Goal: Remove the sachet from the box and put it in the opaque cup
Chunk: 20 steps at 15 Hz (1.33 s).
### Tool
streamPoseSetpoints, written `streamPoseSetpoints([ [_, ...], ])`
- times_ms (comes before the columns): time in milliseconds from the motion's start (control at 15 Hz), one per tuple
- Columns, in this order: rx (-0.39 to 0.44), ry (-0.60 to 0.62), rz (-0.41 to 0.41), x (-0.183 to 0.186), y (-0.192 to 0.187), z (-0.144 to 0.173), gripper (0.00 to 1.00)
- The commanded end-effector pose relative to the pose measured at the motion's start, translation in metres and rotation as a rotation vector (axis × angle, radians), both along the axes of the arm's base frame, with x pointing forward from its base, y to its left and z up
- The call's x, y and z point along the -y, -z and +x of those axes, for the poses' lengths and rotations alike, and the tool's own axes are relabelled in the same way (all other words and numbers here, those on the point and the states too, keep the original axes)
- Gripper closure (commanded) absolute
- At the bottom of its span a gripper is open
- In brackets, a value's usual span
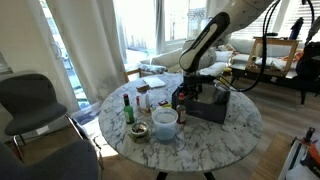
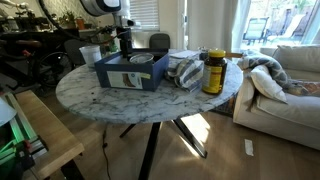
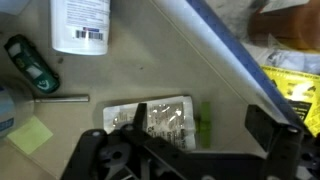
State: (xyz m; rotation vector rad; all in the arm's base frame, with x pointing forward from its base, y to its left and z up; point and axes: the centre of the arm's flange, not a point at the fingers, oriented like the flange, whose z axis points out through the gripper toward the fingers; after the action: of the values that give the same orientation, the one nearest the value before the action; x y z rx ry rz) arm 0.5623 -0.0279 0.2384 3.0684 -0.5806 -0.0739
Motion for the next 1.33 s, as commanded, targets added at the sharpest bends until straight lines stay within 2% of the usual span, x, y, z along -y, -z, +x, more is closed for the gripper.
streamPoseSetpoints([
  [0, 0.053, 0.119, 0.042, 0.026, 0.018, 0.003, 0.00],
  [67, 0.066, 0.143, 0.045, 0.031, 0.018, 0.005, 0.00],
  [133, 0.071, 0.155, 0.051, 0.033, 0.022, 0.006, 0.19],
  [467, 0.073, 0.197, 0.064, 0.009, 0.041, 0.002, 0.56],
  [733, 0.142, 0.268, 0.089, 0.001, 0.043, 0.009, 0.87],
  [867, 0.156, 0.287, 0.095, -0.001, 0.048, 0.013, 0.99],
  [1000, 0.145, 0.293, 0.095, -0.004, 0.057, 0.014, 0.94],
  [1133, 0.120, 0.289, 0.094, -0.005, 0.062, 0.012, 0.73],
  [1267, 0.124, 0.289, 0.095, -0.004, 0.061, 0.011, 0.60],
])
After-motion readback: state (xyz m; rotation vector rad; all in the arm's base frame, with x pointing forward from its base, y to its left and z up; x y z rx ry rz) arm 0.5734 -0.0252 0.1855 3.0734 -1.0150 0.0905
